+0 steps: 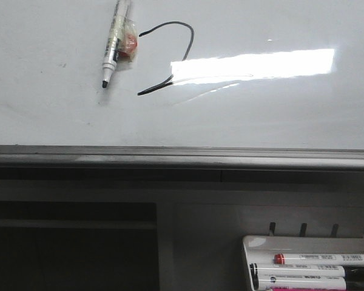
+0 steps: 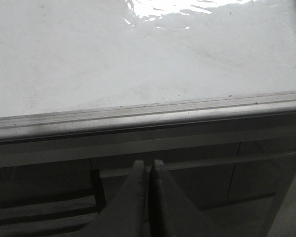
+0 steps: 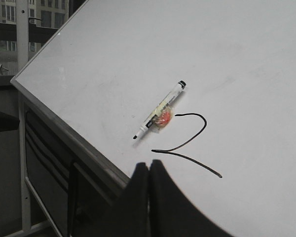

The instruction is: Write number 2 on whiteboard

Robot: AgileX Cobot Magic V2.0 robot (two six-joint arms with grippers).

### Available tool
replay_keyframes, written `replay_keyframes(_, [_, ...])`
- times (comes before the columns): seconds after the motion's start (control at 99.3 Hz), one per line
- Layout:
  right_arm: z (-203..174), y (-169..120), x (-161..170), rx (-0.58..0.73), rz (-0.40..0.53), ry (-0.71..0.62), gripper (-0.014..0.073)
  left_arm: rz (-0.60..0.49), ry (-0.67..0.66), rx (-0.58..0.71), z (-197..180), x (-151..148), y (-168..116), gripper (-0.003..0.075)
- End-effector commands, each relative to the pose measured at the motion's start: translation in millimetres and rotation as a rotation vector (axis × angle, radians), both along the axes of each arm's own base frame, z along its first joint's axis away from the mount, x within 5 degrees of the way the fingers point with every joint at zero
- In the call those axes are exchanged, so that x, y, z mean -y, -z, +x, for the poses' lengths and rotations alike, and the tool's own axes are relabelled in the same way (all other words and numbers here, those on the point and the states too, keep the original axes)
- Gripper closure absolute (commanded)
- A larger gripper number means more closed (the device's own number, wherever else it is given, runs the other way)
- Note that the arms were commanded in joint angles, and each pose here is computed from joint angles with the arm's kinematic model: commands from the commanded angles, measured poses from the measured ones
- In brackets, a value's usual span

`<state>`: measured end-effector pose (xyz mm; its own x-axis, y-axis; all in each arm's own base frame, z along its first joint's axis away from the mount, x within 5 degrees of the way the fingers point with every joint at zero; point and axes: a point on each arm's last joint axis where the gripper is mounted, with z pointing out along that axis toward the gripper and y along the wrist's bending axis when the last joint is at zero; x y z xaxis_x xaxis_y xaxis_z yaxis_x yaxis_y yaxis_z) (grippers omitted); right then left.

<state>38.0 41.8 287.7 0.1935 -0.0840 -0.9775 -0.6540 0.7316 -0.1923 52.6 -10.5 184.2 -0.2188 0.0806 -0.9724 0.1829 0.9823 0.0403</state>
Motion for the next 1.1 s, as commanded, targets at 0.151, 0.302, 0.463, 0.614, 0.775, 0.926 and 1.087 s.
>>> replay_keyframes(0.151, [1.8,-12.1,3.9,0.044,0.044,0.047,0.0666,-0.028,-0.011,0.091,0.1,-0.7,-5.1,0.0741])
replay_keyframes(0.302, [1.8,-12.1,3.9,0.044,0.044,0.047,0.0666,-0.028,-0.011,0.091,0.1,-0.7,-5.1,0.0741])
replay_keyframes(0.463, [8.3,-3.8,7.4,0.053,0.061,0.128,0.0666,-0.028,-0.011,0.091,0.1,-0.7,-5.1,0.0741])
replay_keyframes(0.614, [18.1,16.9,13.5,0.035,0.062,0.265,0.0666,-0.028,-0.011,0.091,0.1,-0.7,-5.1,0.0741])
replay_keyframes(0.775, [24.9,44.4,18.3,-0.093,0.123,0.374,0.0666,-0.028,-0.011,0.091,0.1,-0.7,-5.1,0.0741])
replay_keyframes(0.926, [29.4,67.4,28.5,-0.228,0.173,0.541,0.0666,-0.028,-0.011,0.091,0.1,-0.7,-5.1,0.0741])
replay_keyframes(1.087, [29.0,91.7,38.5,-0.265,0.165,0.691,0.0666,-0.028,-0.011,0.091,0.1,-0.7,-5.1,0.0741])
